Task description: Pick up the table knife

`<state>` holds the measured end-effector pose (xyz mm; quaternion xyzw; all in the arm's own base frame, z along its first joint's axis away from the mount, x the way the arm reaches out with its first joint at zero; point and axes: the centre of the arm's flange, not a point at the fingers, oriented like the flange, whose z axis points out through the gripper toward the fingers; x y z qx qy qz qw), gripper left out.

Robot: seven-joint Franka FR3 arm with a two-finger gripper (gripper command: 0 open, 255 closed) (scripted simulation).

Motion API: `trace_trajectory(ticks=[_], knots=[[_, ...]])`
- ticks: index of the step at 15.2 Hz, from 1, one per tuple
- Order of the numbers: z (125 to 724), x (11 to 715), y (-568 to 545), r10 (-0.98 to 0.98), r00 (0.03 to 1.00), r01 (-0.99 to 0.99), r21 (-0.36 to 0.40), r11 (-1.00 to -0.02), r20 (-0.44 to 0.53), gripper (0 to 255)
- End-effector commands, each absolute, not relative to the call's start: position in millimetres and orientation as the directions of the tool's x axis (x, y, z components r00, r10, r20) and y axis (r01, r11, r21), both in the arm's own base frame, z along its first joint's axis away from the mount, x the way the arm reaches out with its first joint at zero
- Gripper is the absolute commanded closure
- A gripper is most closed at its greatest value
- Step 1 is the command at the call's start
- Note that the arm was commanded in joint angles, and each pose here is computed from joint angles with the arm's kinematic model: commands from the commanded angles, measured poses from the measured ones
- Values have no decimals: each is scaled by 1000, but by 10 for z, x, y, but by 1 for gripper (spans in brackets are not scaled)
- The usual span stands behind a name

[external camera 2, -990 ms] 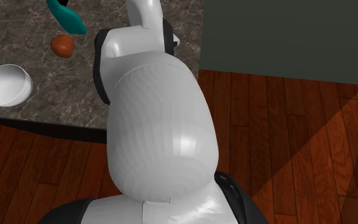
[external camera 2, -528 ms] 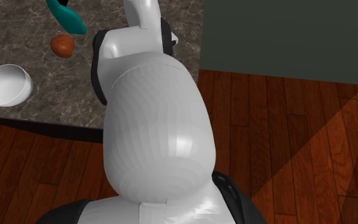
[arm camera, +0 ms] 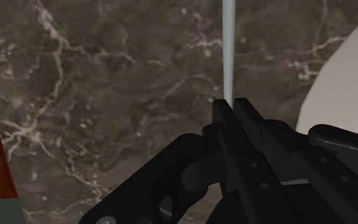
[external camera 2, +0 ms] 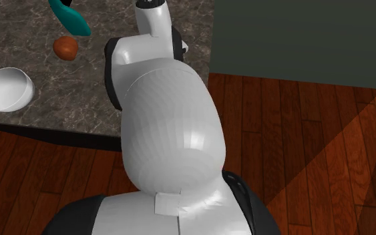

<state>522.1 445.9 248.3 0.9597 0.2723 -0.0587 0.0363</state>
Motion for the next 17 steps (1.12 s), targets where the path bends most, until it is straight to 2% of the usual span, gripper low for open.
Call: trace_trajectory(ticks=[1,17], knots=[[2494,5191,4427,518,844,527,38,-849,-139,255],[3242,5191,4427,518,844,527,38,-849,-139,255]])
